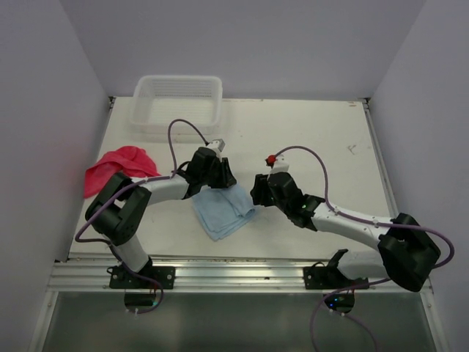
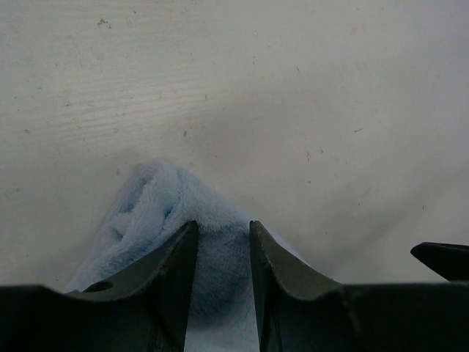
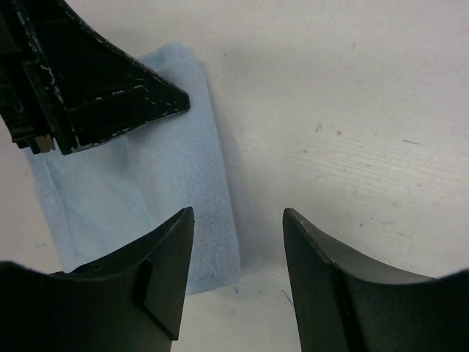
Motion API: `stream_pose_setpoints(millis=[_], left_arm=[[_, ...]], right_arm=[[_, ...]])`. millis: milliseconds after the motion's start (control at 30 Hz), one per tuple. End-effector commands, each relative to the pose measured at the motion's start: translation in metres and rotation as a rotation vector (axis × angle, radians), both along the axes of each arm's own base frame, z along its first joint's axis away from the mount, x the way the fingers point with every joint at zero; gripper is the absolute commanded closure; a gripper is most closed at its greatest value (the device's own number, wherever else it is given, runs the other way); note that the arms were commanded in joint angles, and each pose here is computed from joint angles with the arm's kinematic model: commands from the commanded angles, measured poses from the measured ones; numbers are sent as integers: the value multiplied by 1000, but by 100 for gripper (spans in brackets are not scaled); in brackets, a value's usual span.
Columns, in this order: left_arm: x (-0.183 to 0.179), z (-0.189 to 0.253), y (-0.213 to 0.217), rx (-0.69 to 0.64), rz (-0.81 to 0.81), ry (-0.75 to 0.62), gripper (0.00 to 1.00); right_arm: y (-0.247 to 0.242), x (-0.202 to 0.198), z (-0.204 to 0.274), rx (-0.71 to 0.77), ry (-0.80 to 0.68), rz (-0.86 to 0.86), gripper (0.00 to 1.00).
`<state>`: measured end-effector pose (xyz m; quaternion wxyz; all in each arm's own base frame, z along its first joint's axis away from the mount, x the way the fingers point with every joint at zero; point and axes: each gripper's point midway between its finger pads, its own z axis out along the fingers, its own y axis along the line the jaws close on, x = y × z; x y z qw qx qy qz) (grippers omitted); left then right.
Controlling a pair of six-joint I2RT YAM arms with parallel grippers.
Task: Roll the towels
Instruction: Roll the towel
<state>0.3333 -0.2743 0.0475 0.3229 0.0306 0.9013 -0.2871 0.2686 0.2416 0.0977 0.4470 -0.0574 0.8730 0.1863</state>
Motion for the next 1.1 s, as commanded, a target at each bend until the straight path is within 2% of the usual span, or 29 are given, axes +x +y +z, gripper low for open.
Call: stream_pose_setpoints(millis=[0, 233, 367, 533, 667, 700, 800, 933, 1067], left_arm=[[-3, -18, 17, 87, 17, 13, 61], [-3, -14, 17, 78, 19, 8, 61], [-4, -13, 14, 67, 12, 10, 61], [-3, -12, 13, 61, 14, 9, 61], [-3, -11, 12, 50, 18, 13, 61], [0, -8, 10, 45, 18, 5, 61], [7, 4, 5, 37, 8, -9, 61], [17, 26, 1, 37, -1, -44, 61], [27, 58, -6, -6, -11, -80, 60]], right_arm=[[33, -7, 11, 221, 66, 96, 44], [43, -17, -26, 228, 166, 135, 44], [40, -22, -54, 184, 219, 129, 45], [42, -25, -65, 166, 241, 151, 47], [43, -28, -68, 150, 247, 175, 61], [42, -27, -67, 150, 241, 173, 72], [35, -27, -65, 57, 191, 156, 90], [21, -22, -47, -111, 52, 129, 99], [6, -16, -37, -281, -36, 72, 100]])
